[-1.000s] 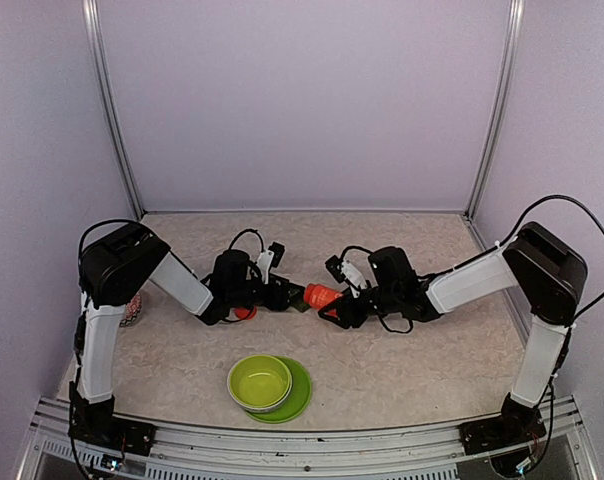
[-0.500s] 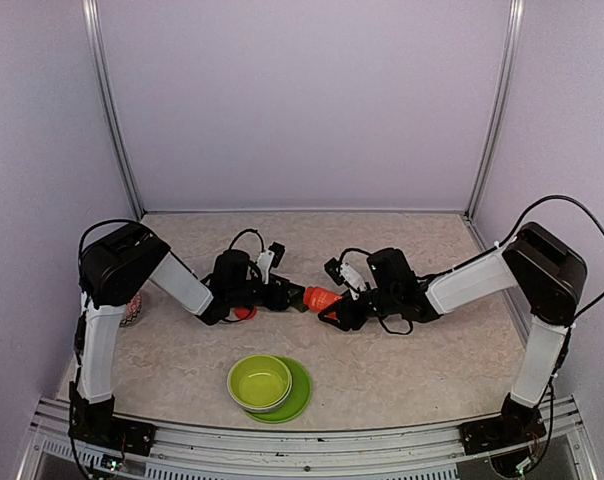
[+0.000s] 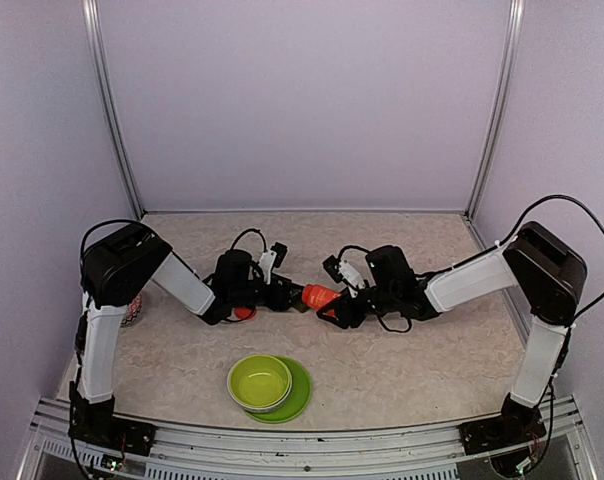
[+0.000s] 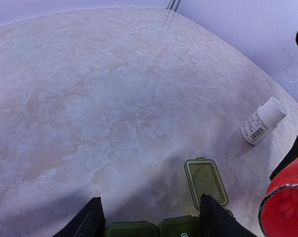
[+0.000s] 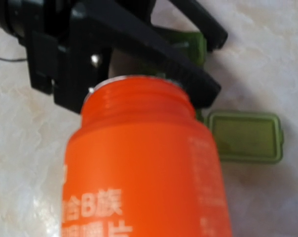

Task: Sort the pills into containers
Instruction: Pour the pill into the compartment of the pill container.

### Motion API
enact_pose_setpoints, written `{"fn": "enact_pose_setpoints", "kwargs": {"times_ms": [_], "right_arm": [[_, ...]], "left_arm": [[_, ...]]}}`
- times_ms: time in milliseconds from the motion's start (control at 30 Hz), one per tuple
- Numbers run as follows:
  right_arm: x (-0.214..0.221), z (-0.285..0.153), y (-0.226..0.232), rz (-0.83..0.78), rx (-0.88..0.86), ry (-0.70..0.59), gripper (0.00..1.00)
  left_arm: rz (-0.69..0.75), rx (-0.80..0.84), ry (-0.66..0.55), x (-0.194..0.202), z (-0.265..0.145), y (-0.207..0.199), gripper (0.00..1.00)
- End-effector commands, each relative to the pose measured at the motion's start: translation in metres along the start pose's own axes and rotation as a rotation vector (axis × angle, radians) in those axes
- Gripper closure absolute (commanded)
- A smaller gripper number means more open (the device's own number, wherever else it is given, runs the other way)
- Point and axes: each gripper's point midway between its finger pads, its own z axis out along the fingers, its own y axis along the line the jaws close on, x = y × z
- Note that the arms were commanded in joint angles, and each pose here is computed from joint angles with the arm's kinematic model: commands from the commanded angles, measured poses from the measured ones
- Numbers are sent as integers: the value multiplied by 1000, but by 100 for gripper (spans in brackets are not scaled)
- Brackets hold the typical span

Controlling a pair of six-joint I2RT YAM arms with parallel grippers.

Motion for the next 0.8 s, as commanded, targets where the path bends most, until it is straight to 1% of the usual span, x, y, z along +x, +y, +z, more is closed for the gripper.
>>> {"fn": "enact_pose_setpoints", "kwargs": {"times_ms": [0, 767], "right_arm": [[-12, 4, 4, -24, -1, -14, 60], [-3, 13, -5, -12, 48, 69, 60]], "left_arm": [[1, 16, 21, 13, 3, -3, 37], [0, 16, 20, 14, 2, -3, 36]]}}
